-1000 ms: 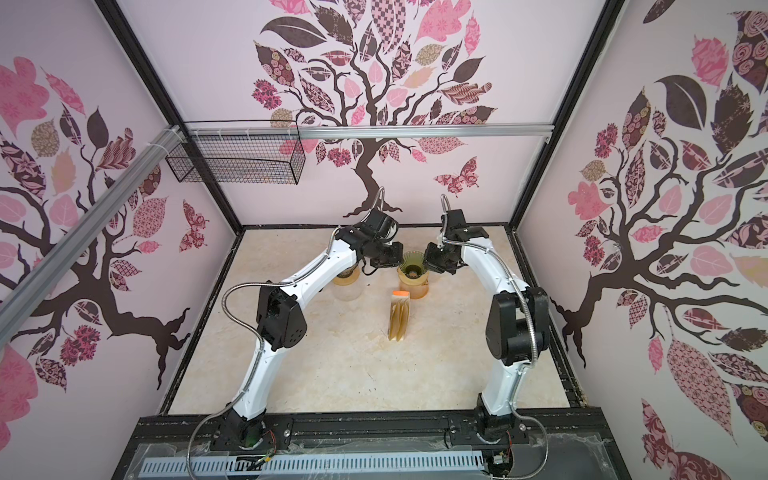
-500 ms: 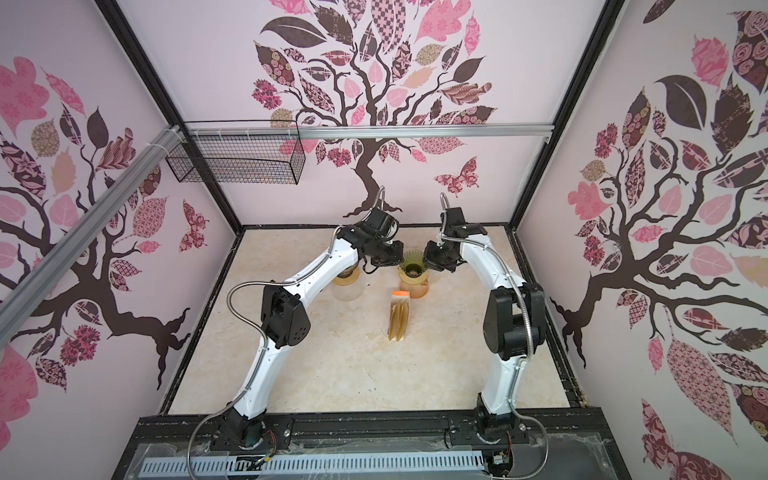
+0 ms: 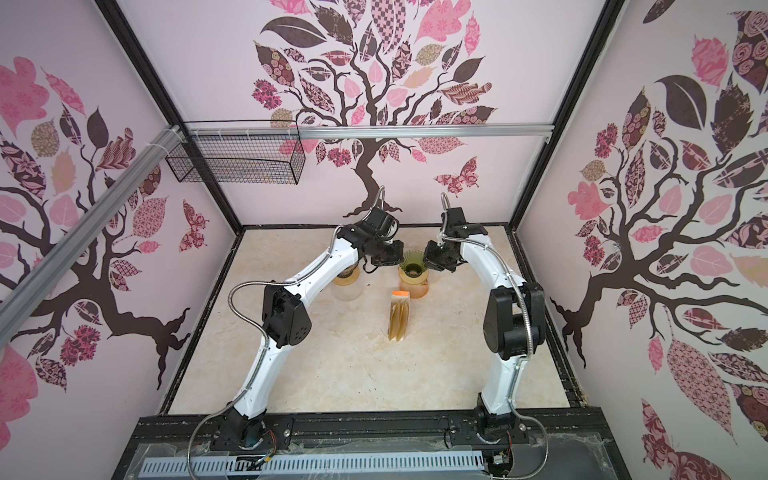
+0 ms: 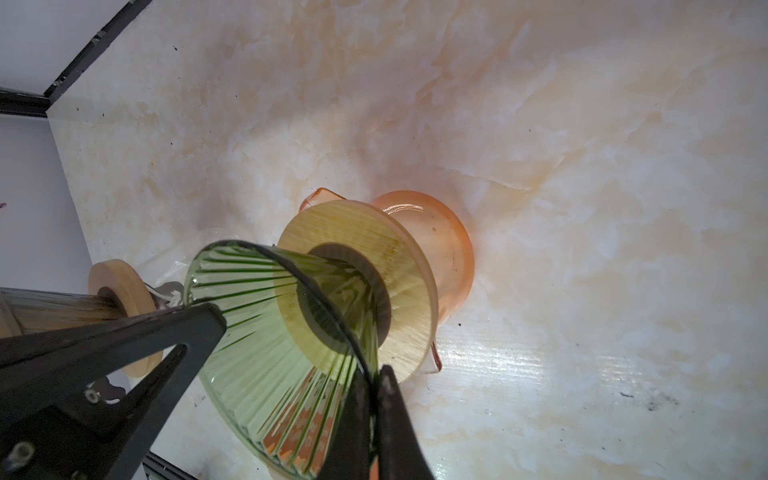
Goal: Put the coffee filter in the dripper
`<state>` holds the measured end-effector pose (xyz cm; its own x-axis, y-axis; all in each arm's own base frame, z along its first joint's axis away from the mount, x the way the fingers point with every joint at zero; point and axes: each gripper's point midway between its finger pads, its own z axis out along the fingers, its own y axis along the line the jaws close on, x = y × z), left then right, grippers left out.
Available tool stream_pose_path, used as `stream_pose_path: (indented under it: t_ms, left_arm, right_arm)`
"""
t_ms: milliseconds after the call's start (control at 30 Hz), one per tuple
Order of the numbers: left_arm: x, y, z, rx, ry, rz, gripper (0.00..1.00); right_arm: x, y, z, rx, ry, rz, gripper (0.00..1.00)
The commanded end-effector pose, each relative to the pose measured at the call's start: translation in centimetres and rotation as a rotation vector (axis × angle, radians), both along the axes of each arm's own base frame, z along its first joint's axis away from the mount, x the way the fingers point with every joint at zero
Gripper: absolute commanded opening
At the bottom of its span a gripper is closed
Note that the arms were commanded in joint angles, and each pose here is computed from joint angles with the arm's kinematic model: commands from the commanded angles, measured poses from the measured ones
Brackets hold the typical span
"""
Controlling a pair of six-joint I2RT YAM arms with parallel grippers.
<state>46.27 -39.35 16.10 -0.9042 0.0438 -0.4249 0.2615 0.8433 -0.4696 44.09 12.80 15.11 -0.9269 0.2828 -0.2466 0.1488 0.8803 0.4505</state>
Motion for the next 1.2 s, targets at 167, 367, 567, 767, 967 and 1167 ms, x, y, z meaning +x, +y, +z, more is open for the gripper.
stream_pose_path:
  t_ms: [167,367,567,767,967,1167]
  left_arm:
    - [-1.7,-0.2,1.3,0.000,0.025,-0.059,0.00]
    - [-0.3,0.5,3.1,-0.059,0.014,-0.020,0.00]
    - [0.3,0.6,4.8,-0.110,-0.005,-0.011,0.00]
    - [0.1,0.3,4.5,-0.122,0.013,-0.021,0.04]
    - [0.3,0.5,5.2,-0.128,-0.004,-0.018,0.11]
    - [0.6,0.9,5.8,-0.134,-0.014,-0.009,0.15]
  right_arm:
    - [-0.4,-0.9,-2.0,-0.096,0.060,0.014,0.02]
    - [0.7,-0.7,-0.9,-0.090,0.034,0.019,0.03]
    - [1.4,-0.6,-0.2,-0.096,0.025,0.023,0.06]
    - [1.4,-0.6,-0.2,-0.097,0.026,0.025,0.10]
    - [1.6,-0.7,0.1,-0.095,0.017,0.021,0.13]
    - [2.2,-0.5,0.8,-0.089,0.001,0.023,0.17]
